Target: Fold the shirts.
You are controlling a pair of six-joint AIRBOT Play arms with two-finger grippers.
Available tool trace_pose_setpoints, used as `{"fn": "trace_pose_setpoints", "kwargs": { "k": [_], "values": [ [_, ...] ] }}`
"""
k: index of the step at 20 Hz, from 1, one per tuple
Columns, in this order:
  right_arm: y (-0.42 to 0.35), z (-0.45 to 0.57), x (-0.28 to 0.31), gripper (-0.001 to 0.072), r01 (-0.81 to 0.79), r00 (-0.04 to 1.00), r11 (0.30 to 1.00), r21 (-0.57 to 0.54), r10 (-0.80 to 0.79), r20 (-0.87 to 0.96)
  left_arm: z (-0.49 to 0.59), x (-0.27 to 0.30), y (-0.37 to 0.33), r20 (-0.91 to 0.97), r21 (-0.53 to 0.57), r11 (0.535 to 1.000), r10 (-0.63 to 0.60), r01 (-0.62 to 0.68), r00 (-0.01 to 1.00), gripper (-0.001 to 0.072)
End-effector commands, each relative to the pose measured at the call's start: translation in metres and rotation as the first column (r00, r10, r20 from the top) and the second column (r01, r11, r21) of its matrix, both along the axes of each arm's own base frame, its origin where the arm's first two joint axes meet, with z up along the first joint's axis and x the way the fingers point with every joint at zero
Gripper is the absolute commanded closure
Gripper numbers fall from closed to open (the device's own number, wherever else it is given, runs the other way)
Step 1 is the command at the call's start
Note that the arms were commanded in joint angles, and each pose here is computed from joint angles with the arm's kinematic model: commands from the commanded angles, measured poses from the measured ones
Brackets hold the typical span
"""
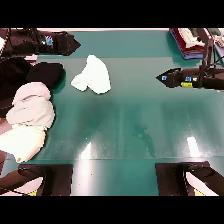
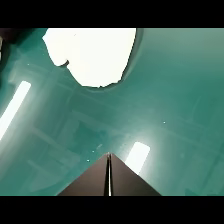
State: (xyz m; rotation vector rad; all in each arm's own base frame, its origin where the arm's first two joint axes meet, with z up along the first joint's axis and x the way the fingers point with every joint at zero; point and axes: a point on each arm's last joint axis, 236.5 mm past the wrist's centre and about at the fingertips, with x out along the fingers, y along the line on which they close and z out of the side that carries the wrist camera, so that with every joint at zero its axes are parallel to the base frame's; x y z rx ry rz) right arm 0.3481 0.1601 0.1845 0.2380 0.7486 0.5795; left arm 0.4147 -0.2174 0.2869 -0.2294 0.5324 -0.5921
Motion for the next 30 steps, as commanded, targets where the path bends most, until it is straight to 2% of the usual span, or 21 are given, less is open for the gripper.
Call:
{"fn": "trace_pose_setpoints", "kwargs": {
  "k": [1,9,12,13,14,15,19,24,29,30],
  "values": [
    [0.0,-0.001,0.0,0.0699,0.0,1.0,1.0,0.001,0.0,-0.003,0.0,0.0,0.0,0.0,-0.001,1.0,0.0,0.0,1.0,0.0682],
    [-0.001,-0.025,-0.003,0.07,0.006,0.999,1.0,-0.004,-0.006,-0.053,0.004,0.001,-0.001,0.01,-0.014,1.0,0.003,-0.003,1.0,0.0682],
    [-0.01,-0.006,0.027,0.0699,0.095,0.993,0.995,0.028,-0.097,0.067,0.017,0.01,0.003,0.067,-0.037,0.999,0.034,-0.031,0.997,0.0681],
    [-0.011,0.003,0.036,0.0699,0.12,0.988,0.991,0.058,-0.126,0.094,0.018,0.014,0.004,0.085,-0.031,0.999,0.039,-0.037,0.996,0.0653],
    [-0.011,0.009,0.039,0.0699,0.126,0.987,0.989,0.078,-0.133,0.091,0.015,0.019,0.003,0.107,-0.005,1.0,0.029,-0.029,0.994,0.0345],
    [-0.012,0.016,0.042,0.07,0.127,0.986,0.988,0.085,-0.136,0.098,0.004,0.025,0.001,0.09,0.008,1.0,0.026,-0.027,0.996,0.0089],
    [-0.011,0.056,0.045,0.0699,0.113,0.976,0.989,0.099,-0.129,0.175,-0.108,0.067,-0.014,-0.129,0.093,0.996,0.011,0.002,0.992,0.0088],
    [-0.01,0.104,0.043,0.0699,0.096,0.956,0.988,0.117,-0.125,0.267,-0.276,0.097,-0.026,-0.407,0.161,0.986,0.037,0.032,0.913,0.0087],
    [-0.01,0.119,0.043,0.0699,0.093,0.946,0.988,0.124,-0.127,0.298,-0.322,0.098,-0.034,-0.49,0.13,0.991,0.041,0.027,0.871,0.0089],
    [-0.01,0.118,0.043,0.0699,0.093,0.947,0.988,0.123,-0.126,0.296,-0.316,0.099,-0.035,-0.485,0.124,0.992,0.035,0.029,0.874,0.0135]
  ]
}}
